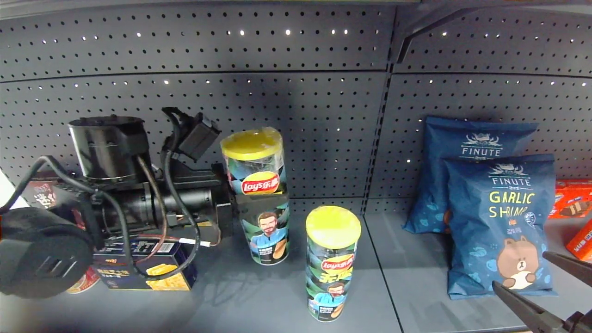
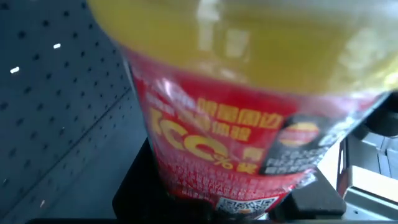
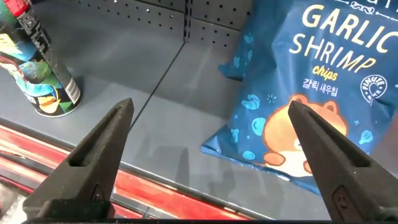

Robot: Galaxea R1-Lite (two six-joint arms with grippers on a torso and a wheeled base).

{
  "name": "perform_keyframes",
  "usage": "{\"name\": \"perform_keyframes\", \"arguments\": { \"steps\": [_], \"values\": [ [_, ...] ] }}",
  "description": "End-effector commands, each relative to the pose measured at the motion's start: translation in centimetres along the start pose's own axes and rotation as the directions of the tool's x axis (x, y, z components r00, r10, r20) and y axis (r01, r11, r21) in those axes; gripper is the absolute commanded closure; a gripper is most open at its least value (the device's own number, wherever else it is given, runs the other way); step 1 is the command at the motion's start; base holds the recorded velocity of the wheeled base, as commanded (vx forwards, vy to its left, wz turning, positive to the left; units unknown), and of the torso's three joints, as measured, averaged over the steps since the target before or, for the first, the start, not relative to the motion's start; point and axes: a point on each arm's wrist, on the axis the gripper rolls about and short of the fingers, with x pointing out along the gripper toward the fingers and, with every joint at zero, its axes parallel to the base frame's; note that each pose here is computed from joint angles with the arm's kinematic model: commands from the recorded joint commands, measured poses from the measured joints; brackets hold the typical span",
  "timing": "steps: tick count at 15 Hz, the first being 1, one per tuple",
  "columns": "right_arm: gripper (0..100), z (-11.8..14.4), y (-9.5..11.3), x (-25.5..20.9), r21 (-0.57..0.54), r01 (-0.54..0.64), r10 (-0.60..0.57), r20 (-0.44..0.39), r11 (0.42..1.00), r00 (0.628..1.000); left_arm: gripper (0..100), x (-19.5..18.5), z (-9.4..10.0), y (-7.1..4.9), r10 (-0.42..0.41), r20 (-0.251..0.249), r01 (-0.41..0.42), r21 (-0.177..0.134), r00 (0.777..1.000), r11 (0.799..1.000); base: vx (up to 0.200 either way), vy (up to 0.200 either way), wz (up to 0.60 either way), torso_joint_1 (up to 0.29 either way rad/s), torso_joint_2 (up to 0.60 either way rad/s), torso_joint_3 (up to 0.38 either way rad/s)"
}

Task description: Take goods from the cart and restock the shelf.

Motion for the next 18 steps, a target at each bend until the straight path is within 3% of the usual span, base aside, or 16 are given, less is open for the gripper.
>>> {"name": "perform_keyframes", "arguments": {
  "steps": [1,5,11,13,18],
  "values": [
    [0,0.0,0.1,0.1,-0.001,-0.004,0.004,-0.001,1.0,1.0,100,3.0,-1.3,3.2,-0.017,-0.015,0.017,-0.018,1.0,1.0,0.0,0.0,0.0,0.0,0.0,0.0],
    [0,0.0,0.1,0.1,0.014,-0.006,0.006,-0.001,1.0,1.0,100,6.6,-2.0,5.8,-0.074,-0.007,0.074,-0.007,0.997,0.997,0.0,0.0,0.0,0.0,0.0,0.0],
    [0,0.2,0.3,0.2,0.011,-0.03,0.03,-0.002,0.999,1.0,100,9.0,-3.4,7.4,-0.102,-0.017,0.102,-0.016,0.995,0.995,0.0,0.0,0.0,0.0,0.0,0.0],
    [0,0.0,0.4,0.2,0.008,-0.034,0.034,-0.009,0.999,0.999,100,10.1,-3.7,8.5,-0.113,-0.009,0.112,-0.009,0.994,0.994,0.0,0.0,0.0,0.0,0.0,0.0],
    [0,-0.1,0.4,0.3,0.007,-0.037,0.037,-0.014,0.999,0.999,100,11.2,-4.7,8.8,-0.125,-0.021,0.125,-0.021,0.992,0.992,0.0,0.0,0.0,0.0,0.0,0.0]
  ]
}}
